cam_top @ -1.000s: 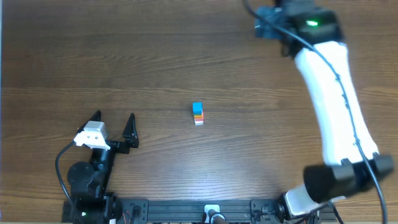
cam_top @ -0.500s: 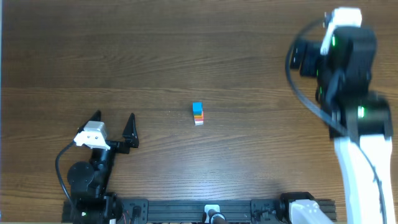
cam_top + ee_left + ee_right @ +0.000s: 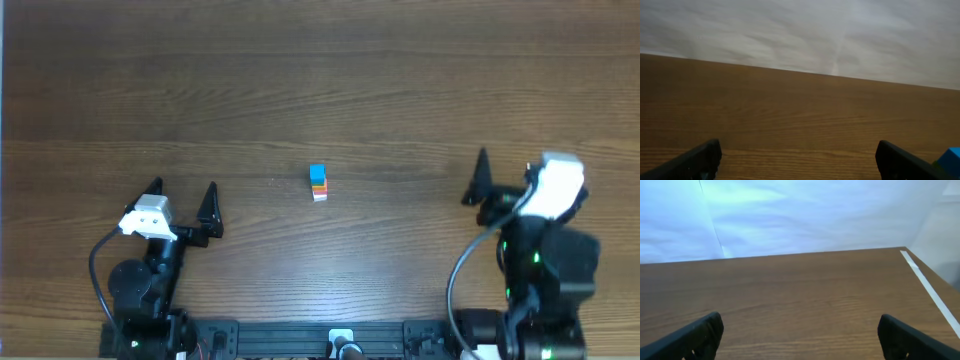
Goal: Stack Cubes
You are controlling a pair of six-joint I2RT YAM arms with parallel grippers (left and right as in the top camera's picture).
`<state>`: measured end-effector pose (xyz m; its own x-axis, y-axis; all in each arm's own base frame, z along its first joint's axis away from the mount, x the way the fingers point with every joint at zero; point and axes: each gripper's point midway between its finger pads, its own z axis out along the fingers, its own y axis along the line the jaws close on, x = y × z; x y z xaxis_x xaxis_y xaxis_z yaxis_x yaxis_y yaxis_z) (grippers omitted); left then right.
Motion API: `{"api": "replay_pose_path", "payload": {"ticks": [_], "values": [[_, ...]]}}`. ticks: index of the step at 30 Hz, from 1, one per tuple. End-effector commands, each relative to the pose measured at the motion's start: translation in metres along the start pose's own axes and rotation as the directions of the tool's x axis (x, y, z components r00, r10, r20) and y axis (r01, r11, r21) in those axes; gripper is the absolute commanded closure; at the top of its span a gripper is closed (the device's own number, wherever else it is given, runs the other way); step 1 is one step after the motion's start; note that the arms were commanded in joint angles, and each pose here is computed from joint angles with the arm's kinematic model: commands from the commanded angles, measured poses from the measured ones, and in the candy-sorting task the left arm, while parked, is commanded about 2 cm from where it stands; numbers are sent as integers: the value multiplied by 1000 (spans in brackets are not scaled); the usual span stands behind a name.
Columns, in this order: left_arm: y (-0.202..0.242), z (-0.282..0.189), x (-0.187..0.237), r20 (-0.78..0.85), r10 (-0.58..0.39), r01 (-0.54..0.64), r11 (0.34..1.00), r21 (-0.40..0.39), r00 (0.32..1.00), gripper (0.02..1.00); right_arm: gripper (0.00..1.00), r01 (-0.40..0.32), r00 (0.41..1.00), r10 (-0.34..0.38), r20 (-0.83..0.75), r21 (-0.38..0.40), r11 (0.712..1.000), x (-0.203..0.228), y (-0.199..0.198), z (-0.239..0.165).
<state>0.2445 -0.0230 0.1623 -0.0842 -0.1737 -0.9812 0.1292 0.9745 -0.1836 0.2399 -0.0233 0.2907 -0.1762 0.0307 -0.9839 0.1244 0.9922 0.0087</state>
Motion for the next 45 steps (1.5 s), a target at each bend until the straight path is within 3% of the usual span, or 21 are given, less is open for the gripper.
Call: {"api": "replay_pose_path", "payload": {"ticks": [1, 6, 18, 34, 45], "values": [[-1, 0, 2, -1, 15, -15, 1000, 9, 1000, 18, 5, -2, 997, 6, 76, -55, 998, 9, 6, -12], [-1, 0, 2, -1, 15, -15, 1000, 9, 1000, 18, 14, 1, 989, 10, 149, -72, 997, 21, 8, -16], [-1, 0, 2, -1, 15, -15, 1000, 9, 1000, 23, 7, 24, 985, 12, 175, -198, 980, 61, 31, 3], [-1, 0, 2, -1, 15, -15, 1000, 9, 1000, 18, 7, 28, 979, 13, 204, -197, 980, 84, 31, 10], [-1, 0, 2, -1, 15, -15, 1000, 9, 1000, 18, 9, 11, 993, 8, 118, -159, 987, 128, 24, 26]]}}
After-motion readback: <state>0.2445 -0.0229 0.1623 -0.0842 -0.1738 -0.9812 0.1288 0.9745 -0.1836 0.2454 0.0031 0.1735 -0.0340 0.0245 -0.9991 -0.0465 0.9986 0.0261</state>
